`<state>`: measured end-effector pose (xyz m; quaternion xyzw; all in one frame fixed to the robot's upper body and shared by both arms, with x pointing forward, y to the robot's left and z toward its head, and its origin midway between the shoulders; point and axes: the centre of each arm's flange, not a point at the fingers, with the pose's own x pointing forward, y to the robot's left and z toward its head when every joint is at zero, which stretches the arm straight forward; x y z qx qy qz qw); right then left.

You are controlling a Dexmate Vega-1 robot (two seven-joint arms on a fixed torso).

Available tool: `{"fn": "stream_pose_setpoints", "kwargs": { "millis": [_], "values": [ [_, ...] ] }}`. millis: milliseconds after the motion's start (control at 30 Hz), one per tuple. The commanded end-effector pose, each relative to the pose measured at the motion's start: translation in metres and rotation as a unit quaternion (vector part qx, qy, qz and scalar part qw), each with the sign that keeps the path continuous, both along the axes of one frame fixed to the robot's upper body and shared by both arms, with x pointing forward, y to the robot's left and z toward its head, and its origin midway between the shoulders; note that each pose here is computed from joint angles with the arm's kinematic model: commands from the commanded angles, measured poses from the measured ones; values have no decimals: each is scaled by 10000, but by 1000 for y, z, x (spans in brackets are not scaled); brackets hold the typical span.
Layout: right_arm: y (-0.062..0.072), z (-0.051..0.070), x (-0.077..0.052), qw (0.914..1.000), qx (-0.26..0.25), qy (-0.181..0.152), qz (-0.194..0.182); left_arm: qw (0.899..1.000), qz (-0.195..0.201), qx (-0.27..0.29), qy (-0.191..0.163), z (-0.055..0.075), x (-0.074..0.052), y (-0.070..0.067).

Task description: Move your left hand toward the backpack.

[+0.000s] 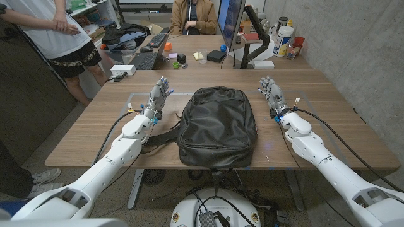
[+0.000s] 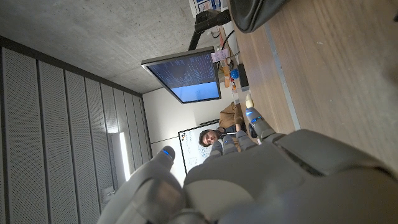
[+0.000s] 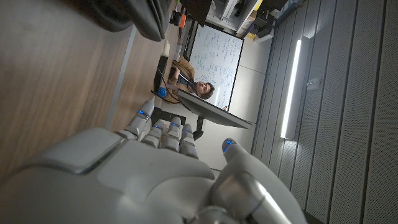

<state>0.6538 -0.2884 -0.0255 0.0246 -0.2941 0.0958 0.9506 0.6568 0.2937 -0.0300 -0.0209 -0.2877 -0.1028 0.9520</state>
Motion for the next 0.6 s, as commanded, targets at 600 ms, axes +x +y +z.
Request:
{"fn": "stream_pose_setpoints", "kwargs": {
  "millis": [600],
  "values": [
    [2,-5,-1,9999,-43,71,-70,9999,64,-51,-148,2,6,1]
  ]
}}
